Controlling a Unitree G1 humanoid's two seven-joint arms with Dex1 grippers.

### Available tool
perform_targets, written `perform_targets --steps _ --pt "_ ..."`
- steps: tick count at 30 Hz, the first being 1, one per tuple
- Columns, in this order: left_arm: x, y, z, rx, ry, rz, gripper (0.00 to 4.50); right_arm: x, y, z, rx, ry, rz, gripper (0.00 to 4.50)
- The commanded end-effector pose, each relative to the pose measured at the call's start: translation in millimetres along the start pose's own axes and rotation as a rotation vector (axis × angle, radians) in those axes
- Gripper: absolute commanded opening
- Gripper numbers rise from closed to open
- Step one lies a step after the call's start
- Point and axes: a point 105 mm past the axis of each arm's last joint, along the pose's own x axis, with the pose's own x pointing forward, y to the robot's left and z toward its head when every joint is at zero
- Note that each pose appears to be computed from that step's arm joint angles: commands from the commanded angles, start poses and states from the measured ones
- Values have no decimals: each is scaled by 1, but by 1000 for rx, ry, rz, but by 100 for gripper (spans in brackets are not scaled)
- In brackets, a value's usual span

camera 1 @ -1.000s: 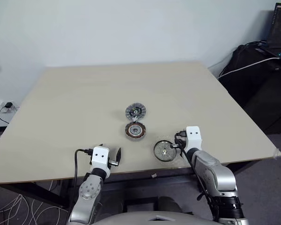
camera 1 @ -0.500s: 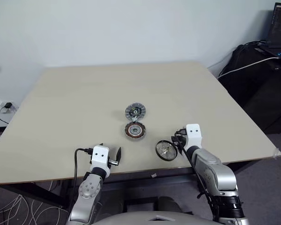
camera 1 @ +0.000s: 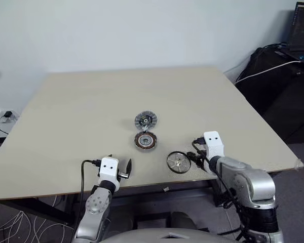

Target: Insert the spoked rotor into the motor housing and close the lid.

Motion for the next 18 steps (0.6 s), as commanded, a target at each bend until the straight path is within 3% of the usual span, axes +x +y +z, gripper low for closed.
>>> perform_targets --steps 1,7,18 --pt "3 -2 9 -9 -35 -5 450 -8 7 11 -16 5 44 239" --pt "2 -3 8 -20 -35 0 450 1 10 -2 -32 118 60 239" --pt "0 -1 8 -25 -35 14 450 13 6 -10 -10 163 56 239"
